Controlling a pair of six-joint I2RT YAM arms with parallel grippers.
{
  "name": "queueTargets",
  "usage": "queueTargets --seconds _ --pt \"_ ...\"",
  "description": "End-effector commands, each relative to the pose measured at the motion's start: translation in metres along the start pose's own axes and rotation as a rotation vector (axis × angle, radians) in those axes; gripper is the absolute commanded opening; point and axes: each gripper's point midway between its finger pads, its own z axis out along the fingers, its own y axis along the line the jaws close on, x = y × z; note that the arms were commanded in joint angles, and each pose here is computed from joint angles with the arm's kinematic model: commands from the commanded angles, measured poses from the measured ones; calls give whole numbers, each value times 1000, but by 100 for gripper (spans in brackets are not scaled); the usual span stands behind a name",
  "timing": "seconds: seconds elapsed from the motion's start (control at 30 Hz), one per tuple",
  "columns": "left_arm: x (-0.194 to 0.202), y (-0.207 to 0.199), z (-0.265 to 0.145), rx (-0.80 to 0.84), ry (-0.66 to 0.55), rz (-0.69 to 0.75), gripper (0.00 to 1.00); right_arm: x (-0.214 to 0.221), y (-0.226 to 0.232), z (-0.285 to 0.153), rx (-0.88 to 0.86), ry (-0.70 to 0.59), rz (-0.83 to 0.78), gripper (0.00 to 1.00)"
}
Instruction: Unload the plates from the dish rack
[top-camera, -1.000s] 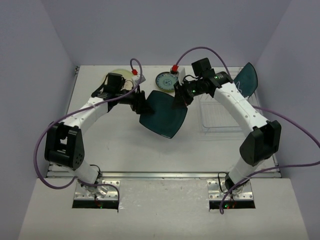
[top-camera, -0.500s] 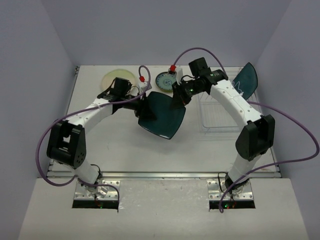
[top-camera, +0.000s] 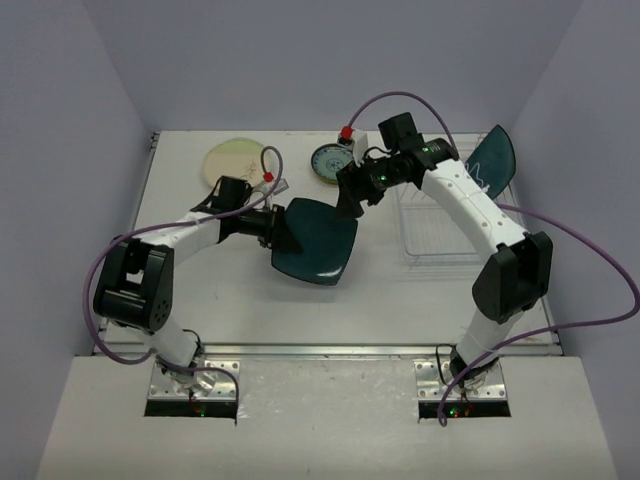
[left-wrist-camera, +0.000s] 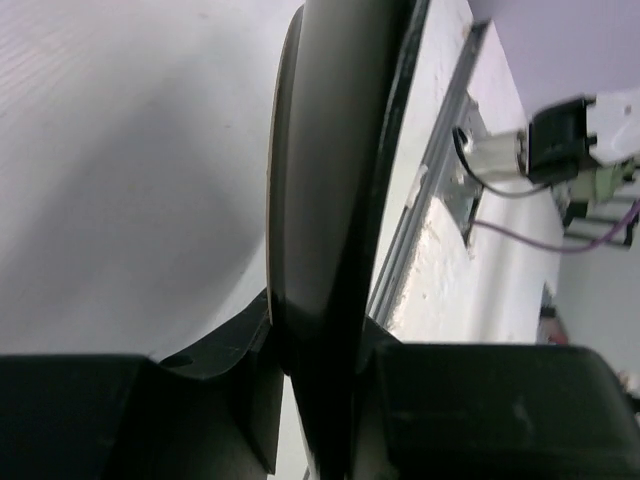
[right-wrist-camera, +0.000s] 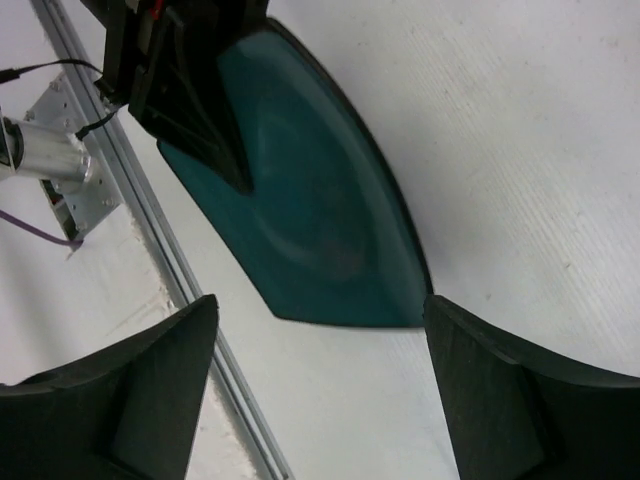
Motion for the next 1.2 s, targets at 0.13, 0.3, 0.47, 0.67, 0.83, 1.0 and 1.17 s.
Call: queueTargets --seconds 0.13,0.3,0.47,0.67,0.83,1.0,1.17 --pt "-61 41 -25 -93 -196 -82 0 -30 -68 -54 205 -191 236 91" --pt "-54 77 -11 -142 -185 -213 0 -24 -85 -71 219 -218 295 91" --pt "-55 108 -6 -237 -193 -254 0 -14 -83 -73 230 -206 275 91" --pt "-59 147 -14 -433 -185 -263 3 -10 -82 -72 230 -200 268 91" --pt "-58 172 -28 -592 -165 -245 26 -7 -80 -71 220 -197 269 91" --pt "-50 182 -29 -629 -133 -257 39 -4 -80 -69 219 -189 270 91" --pt "-39 196 -27 -663 -81 -270 40 -3 -80 -68 214 -186 272 91"
